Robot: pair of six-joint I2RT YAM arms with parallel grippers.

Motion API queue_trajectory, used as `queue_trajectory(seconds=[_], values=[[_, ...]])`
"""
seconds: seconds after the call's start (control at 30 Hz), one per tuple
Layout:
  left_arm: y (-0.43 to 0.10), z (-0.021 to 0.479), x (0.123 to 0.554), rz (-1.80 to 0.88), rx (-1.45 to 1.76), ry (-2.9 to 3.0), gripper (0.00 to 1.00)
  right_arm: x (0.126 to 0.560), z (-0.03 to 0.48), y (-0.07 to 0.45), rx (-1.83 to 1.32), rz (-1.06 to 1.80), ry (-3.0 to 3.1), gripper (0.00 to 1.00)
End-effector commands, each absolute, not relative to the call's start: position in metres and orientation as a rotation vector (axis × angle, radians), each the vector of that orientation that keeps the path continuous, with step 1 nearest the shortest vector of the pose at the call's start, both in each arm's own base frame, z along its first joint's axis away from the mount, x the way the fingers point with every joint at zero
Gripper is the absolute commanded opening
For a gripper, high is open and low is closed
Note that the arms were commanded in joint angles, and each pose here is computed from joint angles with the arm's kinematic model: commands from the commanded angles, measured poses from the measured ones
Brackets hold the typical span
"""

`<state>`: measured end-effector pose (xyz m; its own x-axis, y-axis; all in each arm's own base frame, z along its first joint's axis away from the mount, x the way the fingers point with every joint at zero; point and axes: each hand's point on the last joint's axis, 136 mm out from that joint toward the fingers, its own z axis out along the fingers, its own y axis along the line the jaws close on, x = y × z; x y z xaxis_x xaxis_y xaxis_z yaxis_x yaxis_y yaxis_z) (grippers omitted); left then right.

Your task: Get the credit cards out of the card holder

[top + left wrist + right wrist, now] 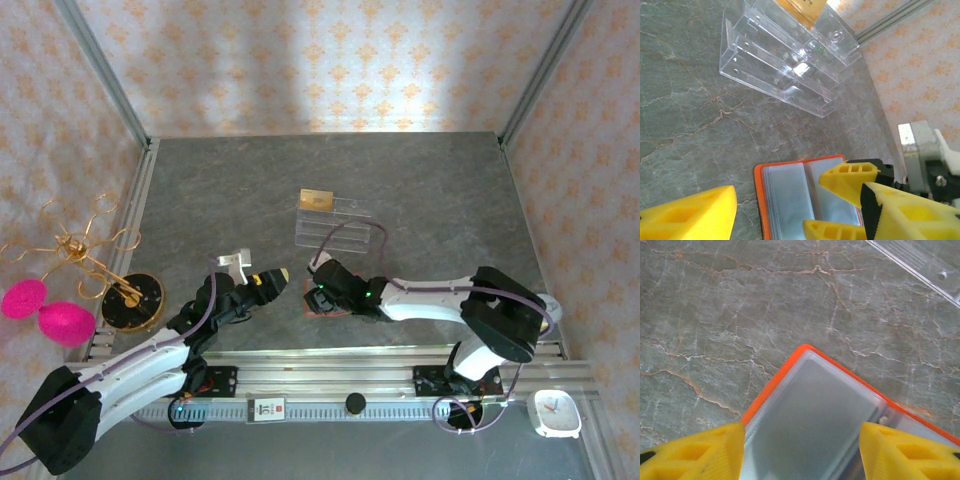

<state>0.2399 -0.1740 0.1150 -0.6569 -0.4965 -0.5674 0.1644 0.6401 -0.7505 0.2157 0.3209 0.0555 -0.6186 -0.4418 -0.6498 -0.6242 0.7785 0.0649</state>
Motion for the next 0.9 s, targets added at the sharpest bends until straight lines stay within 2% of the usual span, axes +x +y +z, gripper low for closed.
queue_trajectory(seconds=[0.0, 0.27, 0.33, 0.43, 0.53, 0.63, 0.87], values=[[-0.170, 0.117, 0.243, -1.027, -0.272, 2.043, 0.62, 0.225, 0.056, 0.318, -0.795, 0.242, 2.296, 0.61], [-0.178, 0.115, 0.242, -1.050, -0.238, 2.064, 0.56, 0.215, 0.021, 0.312, -0.865, 0.143, 2.343, 0.56], [-0.181, 0.114, 0.241, -1.064, -0.225, 2.074, 0.54, 0.214, 0.015, 0.311, -0.876, 0.122, 2.352, 0.52], [-0.188, 0.109, 0.240, -1.090, -0.207, 2.095, 0.51, 0.214, 0.012, 0.310, -0.874, 0.121, 2.357, 0.34], [-0.196, 0.105, 0.237, -1.107, -0.186, 2.116, 0.43, 0.213, 0.021, 0.315, -0.849, 0.189, 2.338, 0.15], [-0.206, 0.104, 0.236, -1.124, -0.158, 2.128, 0.35, 0.210, 0.034, 0.326, -0.826, 0.306, 2.303, 0.00], [-0.231, 0.101, 0.234, -1.159, -0.096, 2.167, 0.11, 0.204, 0.068, 0.339, -0.711, 0.547, 2.221, 0.00]])
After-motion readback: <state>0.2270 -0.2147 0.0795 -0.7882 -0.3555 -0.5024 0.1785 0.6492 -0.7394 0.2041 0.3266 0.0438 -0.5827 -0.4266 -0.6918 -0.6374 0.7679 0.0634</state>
